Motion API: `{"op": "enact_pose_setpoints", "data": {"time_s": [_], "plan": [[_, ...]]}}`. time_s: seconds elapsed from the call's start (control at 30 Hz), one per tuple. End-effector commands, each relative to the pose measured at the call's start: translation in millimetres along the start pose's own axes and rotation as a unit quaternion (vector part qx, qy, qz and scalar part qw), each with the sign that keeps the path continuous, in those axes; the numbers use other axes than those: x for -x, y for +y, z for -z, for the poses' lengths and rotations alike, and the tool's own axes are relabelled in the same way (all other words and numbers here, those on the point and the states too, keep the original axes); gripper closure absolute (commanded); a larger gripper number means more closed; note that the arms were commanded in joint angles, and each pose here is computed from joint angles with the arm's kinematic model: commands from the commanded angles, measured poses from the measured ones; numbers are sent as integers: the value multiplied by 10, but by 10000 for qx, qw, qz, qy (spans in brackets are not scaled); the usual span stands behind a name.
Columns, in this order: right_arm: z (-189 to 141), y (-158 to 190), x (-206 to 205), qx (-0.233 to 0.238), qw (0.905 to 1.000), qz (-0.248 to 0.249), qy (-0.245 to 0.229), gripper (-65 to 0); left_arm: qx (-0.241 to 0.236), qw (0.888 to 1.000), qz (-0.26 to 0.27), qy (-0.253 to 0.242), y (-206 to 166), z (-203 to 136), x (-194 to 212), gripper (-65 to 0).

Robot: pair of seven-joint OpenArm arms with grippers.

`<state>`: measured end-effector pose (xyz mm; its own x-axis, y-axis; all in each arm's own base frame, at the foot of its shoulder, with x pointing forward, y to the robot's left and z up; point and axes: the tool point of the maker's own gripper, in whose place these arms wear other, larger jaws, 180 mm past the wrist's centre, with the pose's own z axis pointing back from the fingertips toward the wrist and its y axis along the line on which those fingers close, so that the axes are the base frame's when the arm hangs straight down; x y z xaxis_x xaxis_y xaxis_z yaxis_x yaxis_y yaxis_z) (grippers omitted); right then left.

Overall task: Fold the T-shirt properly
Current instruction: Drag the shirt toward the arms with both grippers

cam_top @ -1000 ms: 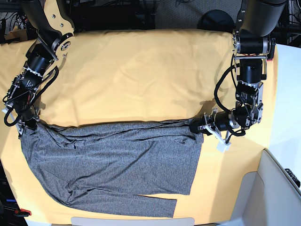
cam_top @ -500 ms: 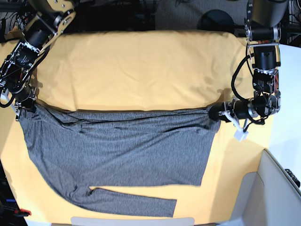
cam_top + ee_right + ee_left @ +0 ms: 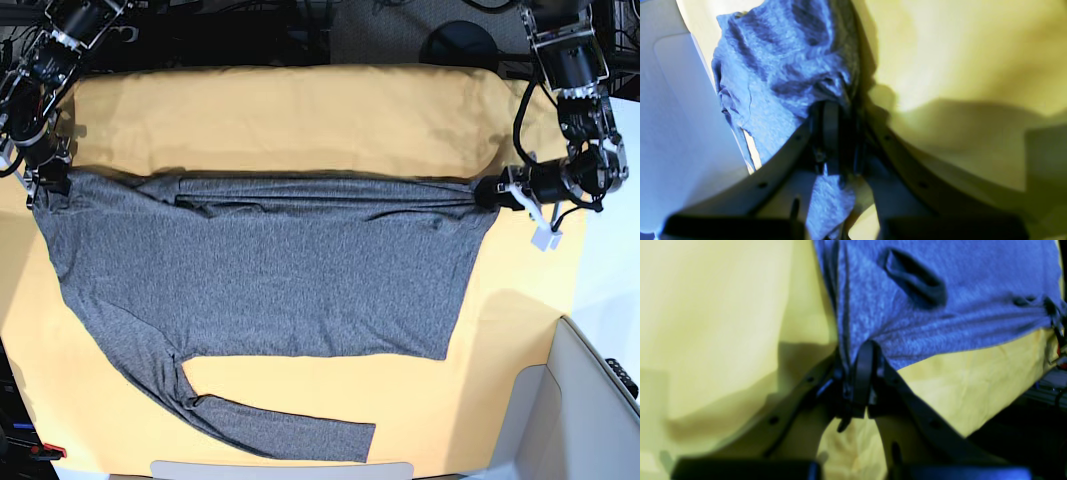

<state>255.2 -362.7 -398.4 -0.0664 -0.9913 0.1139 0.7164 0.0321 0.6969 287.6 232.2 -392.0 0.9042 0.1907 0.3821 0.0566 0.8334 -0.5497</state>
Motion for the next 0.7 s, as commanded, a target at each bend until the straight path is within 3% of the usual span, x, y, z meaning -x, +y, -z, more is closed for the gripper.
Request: {"op": "enact_pose_setpoints", "data": {"time_s": [0.0,0.33,0.67], "plan": [[-84,-255,-172,517,9982,-12,-313,0,-194,9996,132,-176,70,-167,-120,-2],[-475,-676,-333,767,9965,-7,-339,0,-580,9981,120,-142,205,-463,252,-2],[-648,-957,-320,971,9949,144,-231,0,-681,9974,-54,216,291,-477,633,-2]]}}
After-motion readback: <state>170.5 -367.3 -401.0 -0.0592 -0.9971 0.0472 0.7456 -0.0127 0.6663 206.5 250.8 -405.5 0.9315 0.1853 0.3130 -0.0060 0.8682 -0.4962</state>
